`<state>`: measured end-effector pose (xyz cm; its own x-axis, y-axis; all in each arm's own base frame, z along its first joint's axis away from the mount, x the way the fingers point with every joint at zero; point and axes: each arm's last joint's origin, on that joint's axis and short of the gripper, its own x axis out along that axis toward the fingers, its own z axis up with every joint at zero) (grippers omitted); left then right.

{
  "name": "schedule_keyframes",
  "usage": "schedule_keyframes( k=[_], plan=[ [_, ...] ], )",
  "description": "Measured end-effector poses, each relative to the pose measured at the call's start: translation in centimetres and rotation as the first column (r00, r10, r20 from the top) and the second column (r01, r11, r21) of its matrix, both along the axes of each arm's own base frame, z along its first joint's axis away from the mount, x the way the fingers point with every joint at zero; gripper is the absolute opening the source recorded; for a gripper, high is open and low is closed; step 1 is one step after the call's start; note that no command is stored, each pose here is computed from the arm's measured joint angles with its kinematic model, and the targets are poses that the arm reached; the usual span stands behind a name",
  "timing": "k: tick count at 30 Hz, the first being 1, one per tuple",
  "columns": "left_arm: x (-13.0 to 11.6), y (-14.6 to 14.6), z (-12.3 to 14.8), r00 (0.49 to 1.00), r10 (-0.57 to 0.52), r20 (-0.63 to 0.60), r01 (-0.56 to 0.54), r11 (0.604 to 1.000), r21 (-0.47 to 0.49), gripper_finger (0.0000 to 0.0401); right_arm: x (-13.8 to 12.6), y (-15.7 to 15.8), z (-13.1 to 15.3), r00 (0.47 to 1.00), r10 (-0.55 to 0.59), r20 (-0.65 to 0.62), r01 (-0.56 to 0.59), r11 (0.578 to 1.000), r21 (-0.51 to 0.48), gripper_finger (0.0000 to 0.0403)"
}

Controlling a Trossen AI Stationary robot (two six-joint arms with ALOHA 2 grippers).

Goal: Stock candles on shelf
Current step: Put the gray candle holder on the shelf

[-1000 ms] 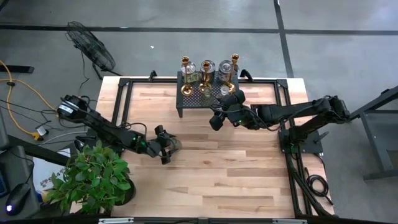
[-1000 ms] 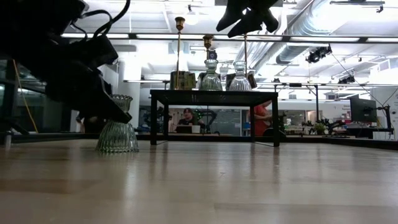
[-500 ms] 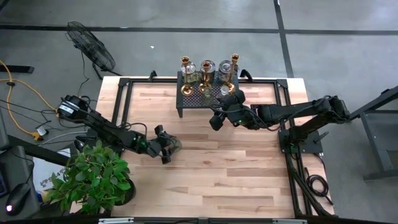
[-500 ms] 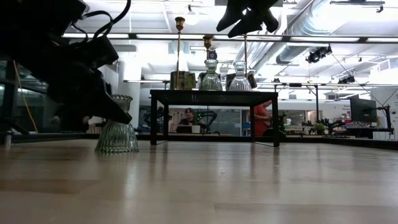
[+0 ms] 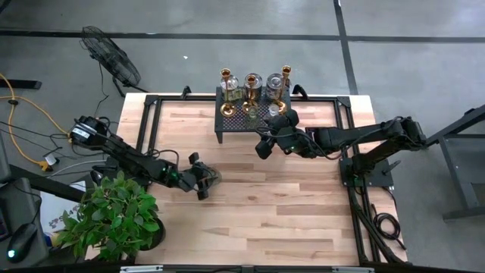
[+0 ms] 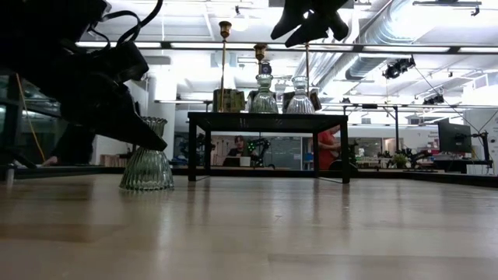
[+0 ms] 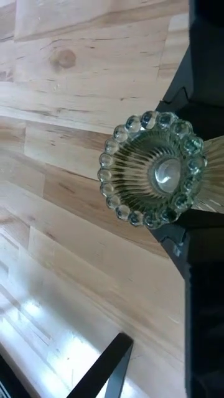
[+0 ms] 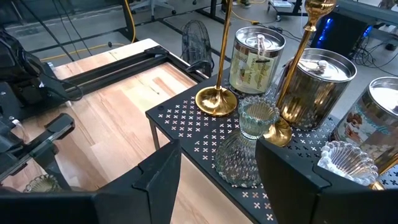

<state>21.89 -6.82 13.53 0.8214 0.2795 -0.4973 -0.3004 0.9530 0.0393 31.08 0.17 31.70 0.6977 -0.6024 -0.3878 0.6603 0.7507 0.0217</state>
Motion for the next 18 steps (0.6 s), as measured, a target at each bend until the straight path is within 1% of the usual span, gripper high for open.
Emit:
schedule_keyframes(
  k=[5, 8, 13, 15, 18],
  plan=[
    [0.0, 0.0, 0.0, 1.000, 0.024, 0.010, -0.024, 1.000, -0.008, 0.0129, 0.0, 0.0, 0.0, 1.000, 0.000, -0.004, 0.000, 1.000, 0.000, 0.0199],
    [0.2, 0.1, 0.3, 0.997, 0.051, 0.056, -0.050, 0.999, -0.009, 0.0128, 0.0, 0.0, 0.0, 1.000, 0.000, -0.004, 0.000, 1.000, 0.001, 0.0199],
    [0.7, 0.1, 1.5, 0.974, 0.126, 0.186, -0.124, 0.992, -0.021, 0.0127, 0.0, 0.0, 0.0, 1.000, -0.001, -0.002, 0.001, 1.000, 0.002, 0.0199],
    [1.2, 0.0, 2.1, 0.965, 0.153, 0.214, -0.153, 0.988, -0.016, 0.0127, 0.0, 0.0, 0.0, 1.000, -0.001, -0.001, 0.001, 1.000, 0.003, 0.0199],
    [2.3, -0.4, 3.7, 0.962, 0.149, 0.230, -0.158, 0.987, 0.023, 0.0126, 0.0, 0.0, 0.0, 1.000, -0.002, -0.001, 0.002, 1.000, 0.004, 0.0199]
  ],
)
